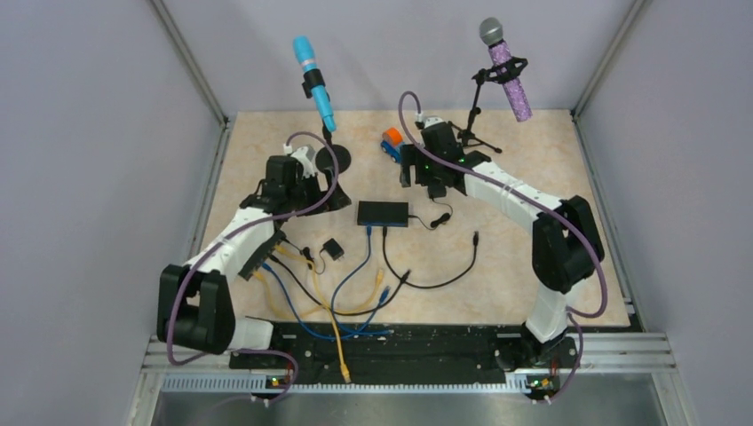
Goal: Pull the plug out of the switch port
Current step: Move the switch port to the center of the board.
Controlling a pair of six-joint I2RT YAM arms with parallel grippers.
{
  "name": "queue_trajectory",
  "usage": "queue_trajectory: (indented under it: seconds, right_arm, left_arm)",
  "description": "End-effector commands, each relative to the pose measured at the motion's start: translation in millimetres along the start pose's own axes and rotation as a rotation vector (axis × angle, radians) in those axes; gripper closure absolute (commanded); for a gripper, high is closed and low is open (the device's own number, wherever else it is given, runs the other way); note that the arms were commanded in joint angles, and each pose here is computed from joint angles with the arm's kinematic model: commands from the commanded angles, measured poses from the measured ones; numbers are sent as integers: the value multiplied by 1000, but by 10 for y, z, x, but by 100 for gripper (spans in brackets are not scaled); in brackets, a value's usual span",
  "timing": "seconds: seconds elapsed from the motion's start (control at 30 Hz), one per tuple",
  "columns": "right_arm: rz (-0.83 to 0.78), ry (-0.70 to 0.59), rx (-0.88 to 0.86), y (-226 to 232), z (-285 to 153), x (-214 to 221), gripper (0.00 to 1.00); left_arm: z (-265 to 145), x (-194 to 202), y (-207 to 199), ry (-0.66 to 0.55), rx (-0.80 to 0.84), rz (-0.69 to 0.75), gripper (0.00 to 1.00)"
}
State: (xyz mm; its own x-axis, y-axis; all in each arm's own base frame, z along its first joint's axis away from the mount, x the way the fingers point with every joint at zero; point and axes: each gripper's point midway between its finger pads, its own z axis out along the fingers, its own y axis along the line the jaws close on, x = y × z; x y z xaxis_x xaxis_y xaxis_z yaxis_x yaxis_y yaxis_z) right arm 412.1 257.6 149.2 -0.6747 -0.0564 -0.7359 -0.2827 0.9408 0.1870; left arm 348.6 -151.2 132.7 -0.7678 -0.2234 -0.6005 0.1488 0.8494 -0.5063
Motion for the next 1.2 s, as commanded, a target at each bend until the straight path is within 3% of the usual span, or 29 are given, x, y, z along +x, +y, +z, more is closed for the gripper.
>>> queue_trajectory:
  seconds: [0.0, 0.27, 0.63, 0.73, 0.93, 1.17]
  right_arm:
    - [39, 74, -89, 180, 139, 98, 23]
    - [151, 133, -179, 472, 102, 464, 23]
    - [266, 139, -206, 509, -235, 829, 23]
    - [290, 109, -199, 463, -356, 825, 23]
    - [305, 86, -154, 333, -497, 880, 22]
    - [325, 75, -127, 240, -582, 952, 22]
  left_arm:
    - [-250, 147, 140, -9, -74, 30, 1]
    - [-666, 614, -273, 116, 150, 64, 1]
    - [-841, 1363, -462, 348, 131, 127, 1]
    - [-784, 1499, -460, 421, 102, 135, 9]
    - [-749, 1648, -451, 484, 86, 149, 12]
    - [-624, 1806, -570, 567, 107, 166, 45]
